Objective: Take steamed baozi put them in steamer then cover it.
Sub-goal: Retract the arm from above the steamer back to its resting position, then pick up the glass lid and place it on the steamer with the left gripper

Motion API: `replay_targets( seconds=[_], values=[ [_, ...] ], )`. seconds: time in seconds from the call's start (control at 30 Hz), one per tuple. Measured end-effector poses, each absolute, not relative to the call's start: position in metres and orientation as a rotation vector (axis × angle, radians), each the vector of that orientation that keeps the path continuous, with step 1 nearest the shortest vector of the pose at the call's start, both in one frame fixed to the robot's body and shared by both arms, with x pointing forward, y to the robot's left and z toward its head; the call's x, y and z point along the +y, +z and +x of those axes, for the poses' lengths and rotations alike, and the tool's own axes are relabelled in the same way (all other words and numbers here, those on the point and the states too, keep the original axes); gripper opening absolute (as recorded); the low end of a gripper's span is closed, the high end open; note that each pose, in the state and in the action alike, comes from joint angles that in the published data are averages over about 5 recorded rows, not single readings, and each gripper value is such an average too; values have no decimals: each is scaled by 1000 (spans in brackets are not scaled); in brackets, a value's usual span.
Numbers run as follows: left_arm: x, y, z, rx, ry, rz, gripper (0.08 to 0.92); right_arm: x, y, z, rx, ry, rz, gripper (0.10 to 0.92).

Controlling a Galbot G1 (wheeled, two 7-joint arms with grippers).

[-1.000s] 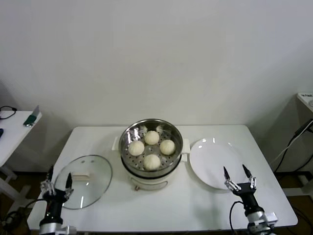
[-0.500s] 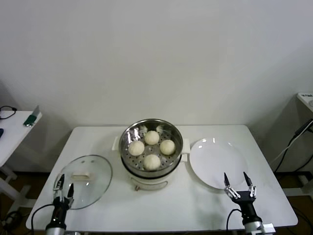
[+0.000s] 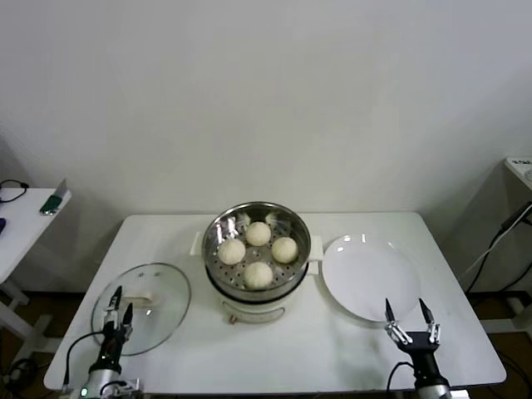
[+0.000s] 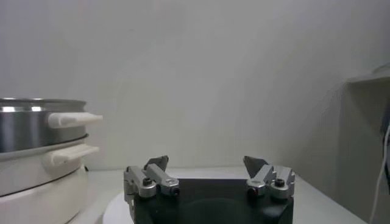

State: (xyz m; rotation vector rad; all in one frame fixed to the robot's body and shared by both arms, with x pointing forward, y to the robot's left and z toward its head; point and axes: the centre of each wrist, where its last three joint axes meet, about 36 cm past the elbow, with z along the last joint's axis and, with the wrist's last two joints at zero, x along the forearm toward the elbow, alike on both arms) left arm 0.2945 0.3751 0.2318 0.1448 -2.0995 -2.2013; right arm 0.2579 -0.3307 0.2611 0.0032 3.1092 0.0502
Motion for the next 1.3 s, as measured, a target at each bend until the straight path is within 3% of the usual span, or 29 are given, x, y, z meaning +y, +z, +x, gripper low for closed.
replay_targets(
  seconds=[0.13,0.23,0.93,1.13,1.3],
  values=[
    [379,230,308,-2096,-2210,145,807,-331,261,256,3106,51,19,823],
    [382,229,317,-2098,-2211,141,744,-331,261,255,3104,54,31,823],
    [400,212,327,-2133,-2181,42,146,-330,268,265,3080,56,53,823],
    [399,219,325,-2151,-2160,45,135,-330,268,266,3077,54,59,823],
    [399,245,328,-2190,-2124,104,135,-329,268,267,3072,48,59,823]
  ],
)
